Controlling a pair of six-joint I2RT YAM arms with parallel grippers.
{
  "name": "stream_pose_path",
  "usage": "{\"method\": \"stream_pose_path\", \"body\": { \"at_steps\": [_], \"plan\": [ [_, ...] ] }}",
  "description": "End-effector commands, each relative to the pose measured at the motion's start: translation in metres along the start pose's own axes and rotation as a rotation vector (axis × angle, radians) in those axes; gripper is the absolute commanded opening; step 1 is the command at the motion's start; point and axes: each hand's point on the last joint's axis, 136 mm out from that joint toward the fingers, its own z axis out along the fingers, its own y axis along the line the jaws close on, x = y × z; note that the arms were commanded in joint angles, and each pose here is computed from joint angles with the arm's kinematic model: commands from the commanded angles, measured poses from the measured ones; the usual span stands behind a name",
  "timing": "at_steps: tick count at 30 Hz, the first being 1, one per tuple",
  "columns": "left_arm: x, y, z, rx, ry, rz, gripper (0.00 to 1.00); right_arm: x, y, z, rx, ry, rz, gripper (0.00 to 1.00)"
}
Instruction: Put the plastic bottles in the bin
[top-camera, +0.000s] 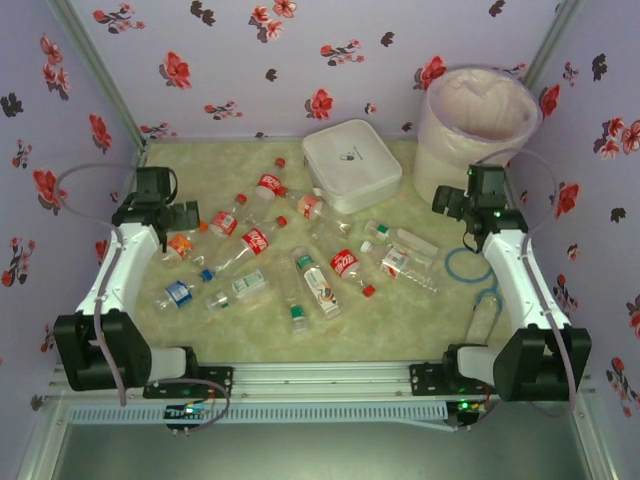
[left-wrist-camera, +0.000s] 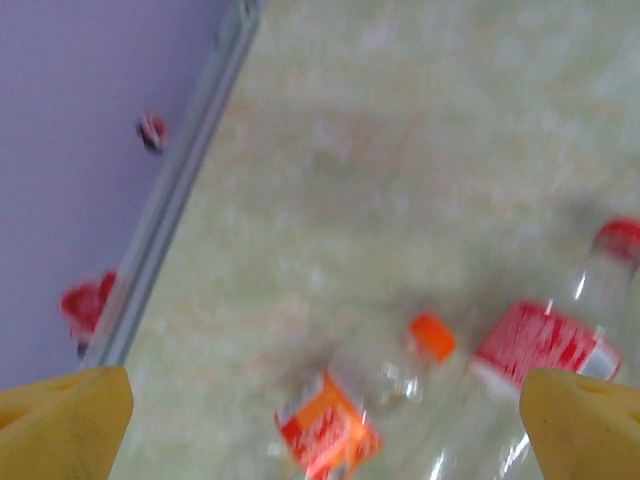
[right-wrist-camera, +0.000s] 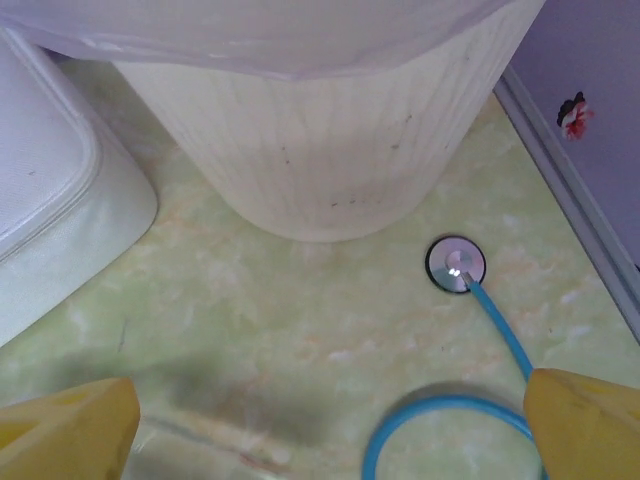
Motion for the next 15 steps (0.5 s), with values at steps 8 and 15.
{"method": "stream_pose_path", "body": {
  "at_steps": [8,15],
  "plan": [
    [0.083,0.010,0.028,0.167,0.418,-0.187,0.99,0.003,0.018,-0.037,-0.115,0.130,0.043,0.99],
    [0.089,0.022,0.054,0.141,0.445,-0.254,1.00,0.009,0.017,-0.029,-0.103,0.146,0.047,0.99]
  ]
}}
